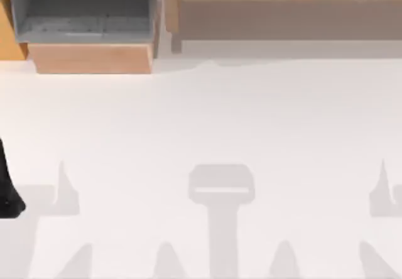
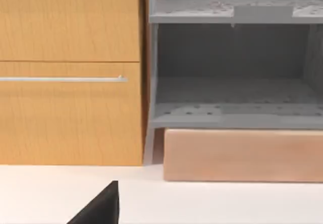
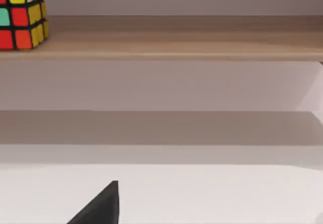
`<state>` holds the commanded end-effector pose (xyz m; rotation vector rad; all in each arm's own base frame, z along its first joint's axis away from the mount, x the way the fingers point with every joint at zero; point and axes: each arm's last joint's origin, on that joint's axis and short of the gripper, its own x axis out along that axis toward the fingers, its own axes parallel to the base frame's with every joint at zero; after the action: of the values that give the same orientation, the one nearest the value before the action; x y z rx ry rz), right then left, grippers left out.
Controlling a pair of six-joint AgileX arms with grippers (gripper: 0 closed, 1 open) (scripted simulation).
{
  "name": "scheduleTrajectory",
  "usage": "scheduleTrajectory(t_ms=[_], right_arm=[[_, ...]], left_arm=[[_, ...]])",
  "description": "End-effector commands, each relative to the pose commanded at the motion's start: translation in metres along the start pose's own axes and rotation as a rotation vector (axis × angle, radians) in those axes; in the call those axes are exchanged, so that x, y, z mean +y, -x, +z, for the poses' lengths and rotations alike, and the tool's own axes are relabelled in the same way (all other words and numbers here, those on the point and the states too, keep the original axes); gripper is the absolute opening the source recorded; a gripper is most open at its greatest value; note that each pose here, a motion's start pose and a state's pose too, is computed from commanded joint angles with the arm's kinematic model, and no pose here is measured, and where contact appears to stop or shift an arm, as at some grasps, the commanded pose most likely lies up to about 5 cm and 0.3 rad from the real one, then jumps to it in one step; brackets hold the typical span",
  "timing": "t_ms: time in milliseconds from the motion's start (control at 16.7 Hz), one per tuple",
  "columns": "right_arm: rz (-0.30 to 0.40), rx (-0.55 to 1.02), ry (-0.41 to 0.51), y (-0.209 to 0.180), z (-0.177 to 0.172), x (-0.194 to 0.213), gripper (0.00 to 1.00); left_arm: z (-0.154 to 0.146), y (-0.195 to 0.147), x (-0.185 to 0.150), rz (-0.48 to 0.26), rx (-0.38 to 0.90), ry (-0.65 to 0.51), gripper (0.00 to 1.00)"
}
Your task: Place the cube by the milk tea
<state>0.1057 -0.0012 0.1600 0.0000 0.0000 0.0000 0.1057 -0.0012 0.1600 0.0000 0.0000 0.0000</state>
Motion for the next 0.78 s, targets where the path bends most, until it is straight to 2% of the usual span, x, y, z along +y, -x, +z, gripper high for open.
scheduleTrajectory(t_ms=[240, 480, 780], right_arm=[[0.002, -0.019, 0.0, 0.0, 0.009, 0.001, 1.0], [0.002, -0.082, -0.005, -0.009, 0.05, 0.006, 1.0], [-0.005, -0.087, -0.012, -0.061, 0.104, 0.026, 1.0]], left_arm=[[0.0, 0.0, 0.0, 0.0, 0.0, 0.0, 1.0], [0.0, 0.0, 0.0, 0.0, 0.0, 0.0, 1.0], [0.0, 0.0, 0.0, 0.0, 0.0, 0.0, 1.0]])
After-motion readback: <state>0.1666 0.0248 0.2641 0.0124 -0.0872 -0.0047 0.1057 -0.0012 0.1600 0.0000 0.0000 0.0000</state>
